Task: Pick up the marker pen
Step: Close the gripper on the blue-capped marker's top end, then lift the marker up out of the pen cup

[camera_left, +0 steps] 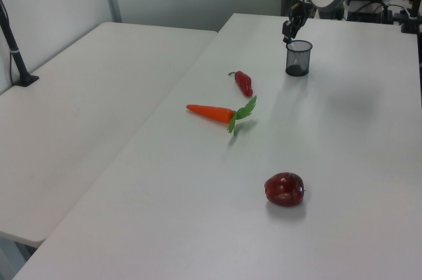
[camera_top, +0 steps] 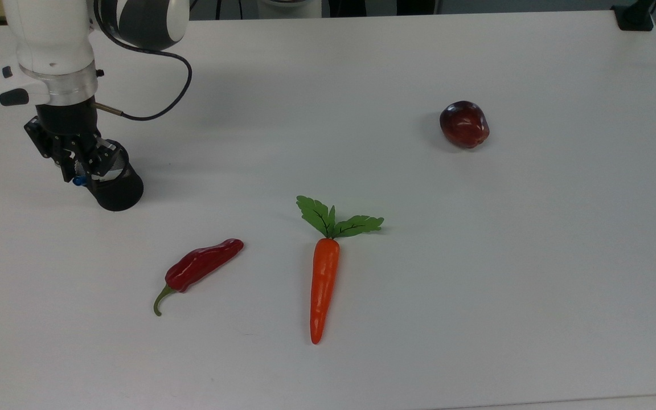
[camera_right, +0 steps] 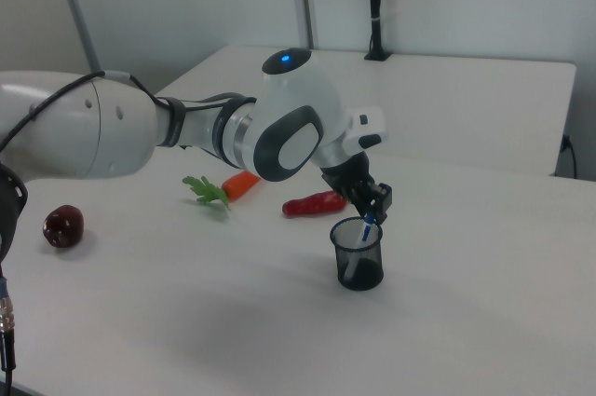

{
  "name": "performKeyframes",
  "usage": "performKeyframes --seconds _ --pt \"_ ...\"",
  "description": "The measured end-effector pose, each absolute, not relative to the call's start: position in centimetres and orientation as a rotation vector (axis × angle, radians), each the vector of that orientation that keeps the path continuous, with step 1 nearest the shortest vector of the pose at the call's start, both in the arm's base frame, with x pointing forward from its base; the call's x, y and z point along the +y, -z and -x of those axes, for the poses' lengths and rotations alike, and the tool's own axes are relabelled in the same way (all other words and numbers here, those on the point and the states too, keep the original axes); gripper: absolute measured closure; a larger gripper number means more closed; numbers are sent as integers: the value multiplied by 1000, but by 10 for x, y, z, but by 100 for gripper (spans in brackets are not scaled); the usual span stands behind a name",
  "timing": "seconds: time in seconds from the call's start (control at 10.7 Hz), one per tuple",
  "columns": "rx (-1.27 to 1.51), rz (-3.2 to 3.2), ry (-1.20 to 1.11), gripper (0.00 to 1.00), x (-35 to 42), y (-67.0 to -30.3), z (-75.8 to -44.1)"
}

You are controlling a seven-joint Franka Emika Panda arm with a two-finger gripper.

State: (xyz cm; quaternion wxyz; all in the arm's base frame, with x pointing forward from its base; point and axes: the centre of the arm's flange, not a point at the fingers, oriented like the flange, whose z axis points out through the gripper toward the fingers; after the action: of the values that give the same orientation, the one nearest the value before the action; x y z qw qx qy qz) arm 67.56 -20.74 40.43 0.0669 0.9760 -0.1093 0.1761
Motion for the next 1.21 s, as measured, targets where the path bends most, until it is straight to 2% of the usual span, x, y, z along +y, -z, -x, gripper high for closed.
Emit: performKeyframes --seconds 0.28,0.56,0.84,1.21 --pt "-331 -2941 -534 76 -208 -404 -676" --pt "-336 -2939 -542 81 -208 -407 -676" --pt "-344 -2927 -578 81 -210 -423 -676" --pt "-365 -2883 -697 81 -216 -481 -667"
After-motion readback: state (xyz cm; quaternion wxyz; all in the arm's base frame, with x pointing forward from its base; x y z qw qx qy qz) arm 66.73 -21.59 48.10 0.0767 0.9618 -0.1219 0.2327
